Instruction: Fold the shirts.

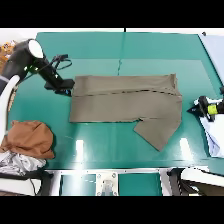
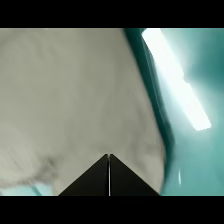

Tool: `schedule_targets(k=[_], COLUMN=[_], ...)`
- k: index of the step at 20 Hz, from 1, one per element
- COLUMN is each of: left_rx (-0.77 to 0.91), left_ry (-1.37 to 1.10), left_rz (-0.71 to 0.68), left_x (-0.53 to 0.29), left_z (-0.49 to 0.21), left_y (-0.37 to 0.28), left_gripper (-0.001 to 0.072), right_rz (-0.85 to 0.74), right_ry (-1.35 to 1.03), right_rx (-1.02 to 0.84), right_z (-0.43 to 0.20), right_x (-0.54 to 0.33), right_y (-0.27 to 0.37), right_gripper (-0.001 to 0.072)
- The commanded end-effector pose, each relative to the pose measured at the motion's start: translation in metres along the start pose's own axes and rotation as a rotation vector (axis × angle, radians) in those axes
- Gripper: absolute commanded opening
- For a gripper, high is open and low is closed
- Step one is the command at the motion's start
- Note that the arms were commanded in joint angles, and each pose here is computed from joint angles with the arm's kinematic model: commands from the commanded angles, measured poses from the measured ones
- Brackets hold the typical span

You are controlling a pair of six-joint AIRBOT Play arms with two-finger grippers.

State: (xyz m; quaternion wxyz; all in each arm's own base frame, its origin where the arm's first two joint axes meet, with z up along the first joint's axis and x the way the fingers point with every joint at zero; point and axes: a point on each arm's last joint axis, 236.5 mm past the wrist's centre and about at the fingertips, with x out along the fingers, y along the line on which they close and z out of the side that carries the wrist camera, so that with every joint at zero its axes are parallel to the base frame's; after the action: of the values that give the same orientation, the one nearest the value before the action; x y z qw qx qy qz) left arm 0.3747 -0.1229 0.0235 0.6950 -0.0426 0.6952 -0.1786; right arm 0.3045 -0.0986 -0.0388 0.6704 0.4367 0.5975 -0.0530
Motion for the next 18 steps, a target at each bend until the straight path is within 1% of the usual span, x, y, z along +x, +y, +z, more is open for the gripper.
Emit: schedule_targets(k=[1, 2, 4, 5, 7, 8, 9, 10, 11, 14, 16, 18], left_rx=[-0.050, -0.079, -0.131, -0.168, -0.291, -0.321, -0.345, -0.405, -0.452, -0.553, -0.577, -0.569], left_ry=[-0.042, -0.068, -0.140, -0.167, -0.212, -0.226, -0.234, -0.249, -0.271, -0.343, -0.378, -0.428], left_rz=[-0.003, -0.001, 0.002, 0.001, -0.011, -0.013, -0.016, -0.032, -0.071, -0.230, -0.274, -0.286], left_x=[0.007, 0.011, 0.017, 0.019, 0.028, 0.034, 0.040, 0.048, 0.056, 0.075, 0.089, 0.103], left_z=[-0.054, -0.071, -0.095, -0.105, -0.119, -0.123, -0.125, -0.124, -0.120, -0.107, -0.105, -0.102], left_y=[-0.006, -0.005, -0.002, -0.001, 0.002, 0.005, 0.007, 0.009, 0.005, -0.015, -0.027, -0.038], left_gripper=[0.0021, 0.0021, 0.0022, 0.0022, 0.0025, 0.0157, 0.0512, 0.0713, 0.0698, 0.0698, 0.0698, 0.0697], right_rz=[-0.053, -0.054, -0.057, -0.061, -0.076, -0.075, -0.075, -0.072, -0.062, 0.006, 0.066, 0.081], right_ry=[0.015, 0.042, 0.119, 0.138, 0.135, 0.122, 0.106, 0.083, 0.065, 0.005, 0.001, 0.018], right_rx=[0.100, 0.126, 0.171, 0.192, 0.249, 0.263, 0.277, 0.287, 0.292, 0.279, 0.262, 0.228], right_z=[-0.067, -0.085, -0.116, -0.126, -0.137, -0.138, -0.138, -0.136, -0.132, -0.113, -0.108, -0.112], right_x=[0.015, 0.023, 0.042, 0.051, 0.067, 0.073, 0.078, 0.083, 0.087, 0.098, 0.103, 0.105], right_y=[-0.022, -0.027, -0.039, -0.045, -0.057, -0.060, -0.063, -0.065, -0.063, -0.044, -0.027, -0.019], right_gripper=[0.0018, 0.0073, 0.0634, 0.0635, 0.0635, 0.0635, 0.0635, 0.0635, 0.0635, 0.0635, 0.0635, 0.0634])
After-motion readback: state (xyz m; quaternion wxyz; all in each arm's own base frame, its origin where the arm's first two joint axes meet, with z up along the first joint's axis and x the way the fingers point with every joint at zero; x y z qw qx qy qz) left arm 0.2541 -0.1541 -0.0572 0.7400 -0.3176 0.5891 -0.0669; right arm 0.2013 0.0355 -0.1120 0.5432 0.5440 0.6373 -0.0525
